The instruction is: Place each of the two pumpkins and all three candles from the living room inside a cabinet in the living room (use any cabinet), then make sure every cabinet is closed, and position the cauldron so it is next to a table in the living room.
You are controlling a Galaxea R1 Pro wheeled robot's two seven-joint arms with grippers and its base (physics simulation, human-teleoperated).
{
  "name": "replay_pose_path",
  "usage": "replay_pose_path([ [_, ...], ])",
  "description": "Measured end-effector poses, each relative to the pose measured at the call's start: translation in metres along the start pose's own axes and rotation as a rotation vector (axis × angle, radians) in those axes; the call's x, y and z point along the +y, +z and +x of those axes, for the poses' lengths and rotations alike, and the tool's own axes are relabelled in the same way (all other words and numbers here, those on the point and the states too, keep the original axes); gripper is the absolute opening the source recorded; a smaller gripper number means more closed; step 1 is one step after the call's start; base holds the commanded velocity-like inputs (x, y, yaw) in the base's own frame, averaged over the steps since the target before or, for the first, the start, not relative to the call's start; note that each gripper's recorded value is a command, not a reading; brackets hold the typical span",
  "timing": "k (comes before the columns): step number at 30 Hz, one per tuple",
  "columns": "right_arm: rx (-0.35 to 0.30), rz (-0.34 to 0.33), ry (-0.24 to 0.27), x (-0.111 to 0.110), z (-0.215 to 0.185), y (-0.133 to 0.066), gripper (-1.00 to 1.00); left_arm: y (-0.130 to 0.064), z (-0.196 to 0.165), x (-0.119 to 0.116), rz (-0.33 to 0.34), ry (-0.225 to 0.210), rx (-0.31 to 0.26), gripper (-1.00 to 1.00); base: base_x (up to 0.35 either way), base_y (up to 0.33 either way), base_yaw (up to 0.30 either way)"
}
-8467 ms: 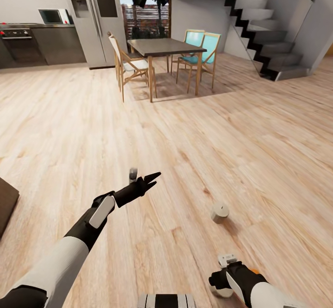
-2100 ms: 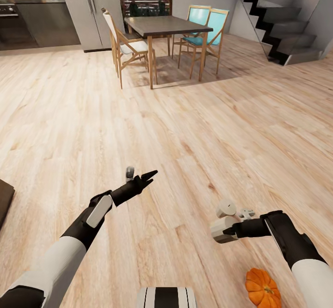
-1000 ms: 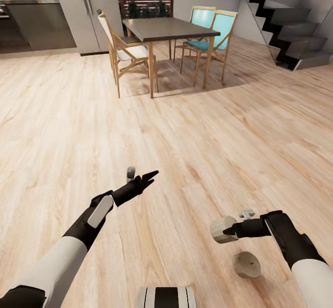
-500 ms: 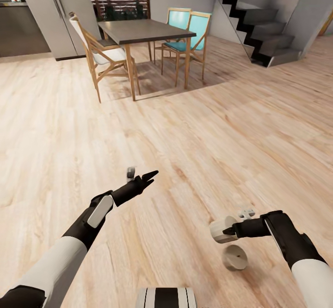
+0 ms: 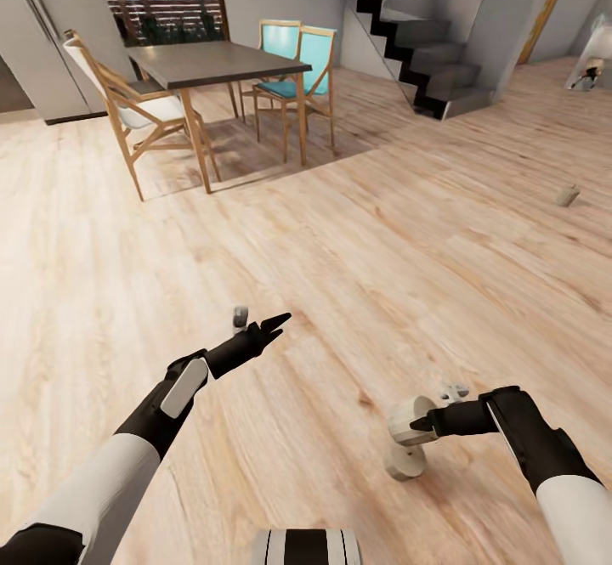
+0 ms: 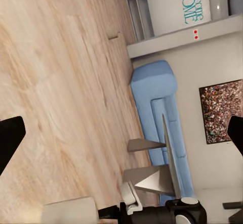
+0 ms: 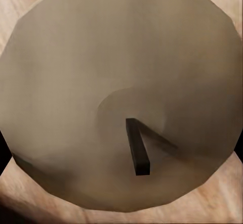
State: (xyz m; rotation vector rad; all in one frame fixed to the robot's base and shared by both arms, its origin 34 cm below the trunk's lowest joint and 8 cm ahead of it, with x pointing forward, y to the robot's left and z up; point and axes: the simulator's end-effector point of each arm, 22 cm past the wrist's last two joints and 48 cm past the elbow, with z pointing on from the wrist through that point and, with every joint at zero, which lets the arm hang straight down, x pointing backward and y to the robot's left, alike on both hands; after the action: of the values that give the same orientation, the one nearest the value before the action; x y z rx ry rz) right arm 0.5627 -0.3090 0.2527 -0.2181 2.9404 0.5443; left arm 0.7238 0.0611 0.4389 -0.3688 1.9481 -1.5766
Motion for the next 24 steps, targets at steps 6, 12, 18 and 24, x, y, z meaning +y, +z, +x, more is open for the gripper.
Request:
replay_pose_path([
  [6, -0.004, 0.0, -0.001, 0.0006, -0.0014, -0.0017, -1.0, -0.0003, -0.0005, -0.0017, 0.001, 0.002, -0.001, 1.0, 0.0, 0.0, -0.276],
  [12, -0.008, 0.001, -0.003, 0.0011, -0.0028, -0.0034, -1.0, -0.0001, -0.0008, -0.0036, 0.002, 0.003, -0.002, 1.0, 0.0, 0.0, -0.276],
  [18, -0.012, 0.001, -0.004, 0.0016, -0.0042, -0.0051, -1.0, 0.0014, -0.0001, -0.0068, 0.006, 0.005, -0.001, 1.0, 0.0, 0.0, -0.276],
  [24, -0.016, 0.001, -0.005, 0.0022, -0.0056, -0.0069, -1.0, 0.0013, -0.0008, -0.0093, 0.009, 0.007, -0.002, 1.0, 0.0, 0.0, -0.276],
])
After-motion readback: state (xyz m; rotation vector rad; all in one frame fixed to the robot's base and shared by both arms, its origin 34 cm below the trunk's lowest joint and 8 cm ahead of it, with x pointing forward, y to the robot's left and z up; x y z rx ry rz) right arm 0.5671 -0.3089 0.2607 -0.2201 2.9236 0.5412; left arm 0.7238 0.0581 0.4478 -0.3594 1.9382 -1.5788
